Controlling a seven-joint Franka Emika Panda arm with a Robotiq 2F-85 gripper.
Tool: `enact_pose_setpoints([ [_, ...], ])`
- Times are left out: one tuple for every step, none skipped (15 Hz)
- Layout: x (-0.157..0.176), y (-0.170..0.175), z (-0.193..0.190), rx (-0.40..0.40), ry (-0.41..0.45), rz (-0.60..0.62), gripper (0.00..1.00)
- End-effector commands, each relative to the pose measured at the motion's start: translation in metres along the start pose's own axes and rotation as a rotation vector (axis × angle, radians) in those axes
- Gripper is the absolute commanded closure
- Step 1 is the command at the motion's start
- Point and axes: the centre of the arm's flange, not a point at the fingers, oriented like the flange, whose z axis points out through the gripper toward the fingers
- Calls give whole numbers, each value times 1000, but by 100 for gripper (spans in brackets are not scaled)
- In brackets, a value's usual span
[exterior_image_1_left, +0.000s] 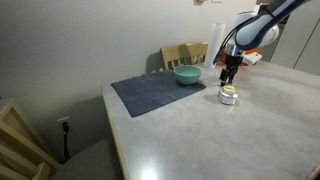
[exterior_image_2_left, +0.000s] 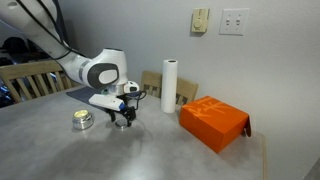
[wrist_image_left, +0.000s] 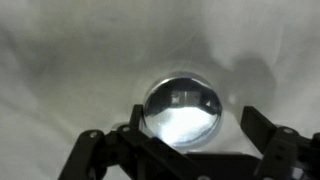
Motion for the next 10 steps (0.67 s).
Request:
enact_pose_setpoints([
  [-42, -45, -34, -4, 25, -9, 0],
  [-49, -57, -43, 5, 20, -8, 0],
  [-55, -68, -53, 4, 19, -5, 0],
  [-60, -78, -64, -6, 23, -2, 0],
  [-65, -87, -74, -15, 27, 1, 0],
  [-69, -95, -86, -25, 33, 6, 0],
  [-73, -102, -95, -34, 38, 10, 0],
  [-77, -108, -104, -43, 46, 14, 0],
  [-81, -115, -112, -51, 52, 18, 0],
  [-86, -122, -119, -57, 59, 21, 0],
])
